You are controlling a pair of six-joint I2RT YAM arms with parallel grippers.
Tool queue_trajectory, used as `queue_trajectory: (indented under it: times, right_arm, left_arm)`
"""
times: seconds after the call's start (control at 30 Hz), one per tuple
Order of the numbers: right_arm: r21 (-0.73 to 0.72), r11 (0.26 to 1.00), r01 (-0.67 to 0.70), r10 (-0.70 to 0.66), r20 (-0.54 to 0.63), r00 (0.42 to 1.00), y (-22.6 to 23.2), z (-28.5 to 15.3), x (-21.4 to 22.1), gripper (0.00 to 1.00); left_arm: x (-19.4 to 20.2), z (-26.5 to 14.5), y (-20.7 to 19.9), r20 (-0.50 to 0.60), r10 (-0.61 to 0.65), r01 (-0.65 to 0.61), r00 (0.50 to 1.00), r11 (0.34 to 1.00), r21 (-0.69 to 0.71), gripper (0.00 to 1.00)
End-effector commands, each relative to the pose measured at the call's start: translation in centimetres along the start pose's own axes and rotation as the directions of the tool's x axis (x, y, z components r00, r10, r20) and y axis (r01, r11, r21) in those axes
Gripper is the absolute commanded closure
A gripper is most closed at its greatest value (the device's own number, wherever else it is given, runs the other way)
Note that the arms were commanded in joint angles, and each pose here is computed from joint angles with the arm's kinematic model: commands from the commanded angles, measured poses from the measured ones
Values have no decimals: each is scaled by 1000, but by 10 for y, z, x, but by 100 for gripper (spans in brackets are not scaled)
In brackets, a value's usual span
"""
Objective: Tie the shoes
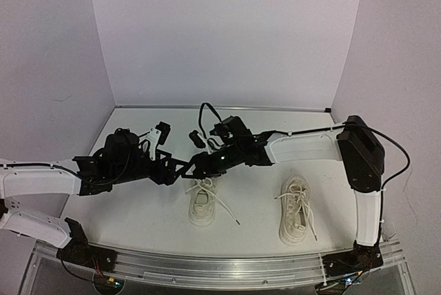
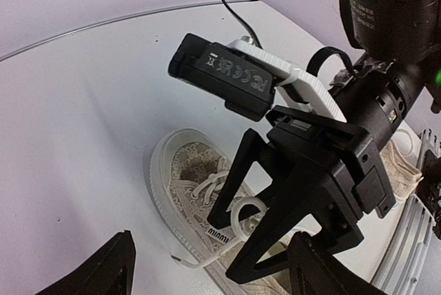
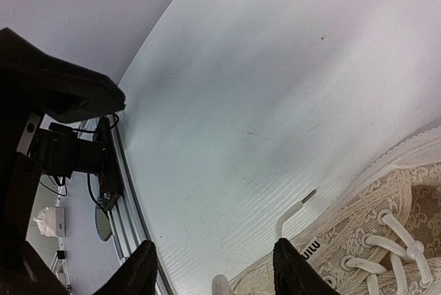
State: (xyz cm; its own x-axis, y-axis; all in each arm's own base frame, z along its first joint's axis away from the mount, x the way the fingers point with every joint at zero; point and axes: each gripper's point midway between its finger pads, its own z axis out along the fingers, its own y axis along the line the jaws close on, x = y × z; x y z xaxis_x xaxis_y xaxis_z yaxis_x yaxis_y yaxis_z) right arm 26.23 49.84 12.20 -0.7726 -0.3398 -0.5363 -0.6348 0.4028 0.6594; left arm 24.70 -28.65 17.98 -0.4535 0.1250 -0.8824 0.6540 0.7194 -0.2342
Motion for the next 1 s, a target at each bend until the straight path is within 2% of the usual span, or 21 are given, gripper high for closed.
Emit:
queue_trajectory:
  times: [0.0,0.03,0.13,0.3,0.47,0.57,0.7,0.83,0.97]
  right_arm:
    - [-20,996,89,-86,122,989,38,-32,-44,35]
    - [-16,996,90,-87,133,987,38,-37,-48,30]
    - [6,996,85,-85,178,980,34,-58,-61,26]
    - [49,995,87,-97,251,963,28,-102,-74,25]
    - [78,995,69,-86,235,968,9,-116,-56,25]
    - [93,994,57,-73,183,980,-8,-105,-35,28]
    - [88,995,55,-65,115,991,-26,-87,-14,39]
    - [60,996,65,-69,72,995,-31,-73,-6,49]
    - [25,996,83,-84,37,996,-29,-59,-3,54]
  left_arm:
    - [-11,2,-10,39,-21,18,999,998,57,21]
    - [-12,2,-10,40,-23,20,999,998,60,21]
    - [-14,3,-13,44,-28,25,999,997,74,20]
    - [-7,16,-17,-18,-1,3,1000,996,93,16]
    - [-2,35,-22,-77,18,-10,997,994,108,14]
    - [-5,44,-22,-92,29,-20,995,994,103,14]
    - [-4,54,-24,-110,30,-18,993,994,106,15]
    - [4,59,-16,-145,22,-13,989,998,67,19]
    - [16,59,-11,-184,10,0,983,999,54,24]
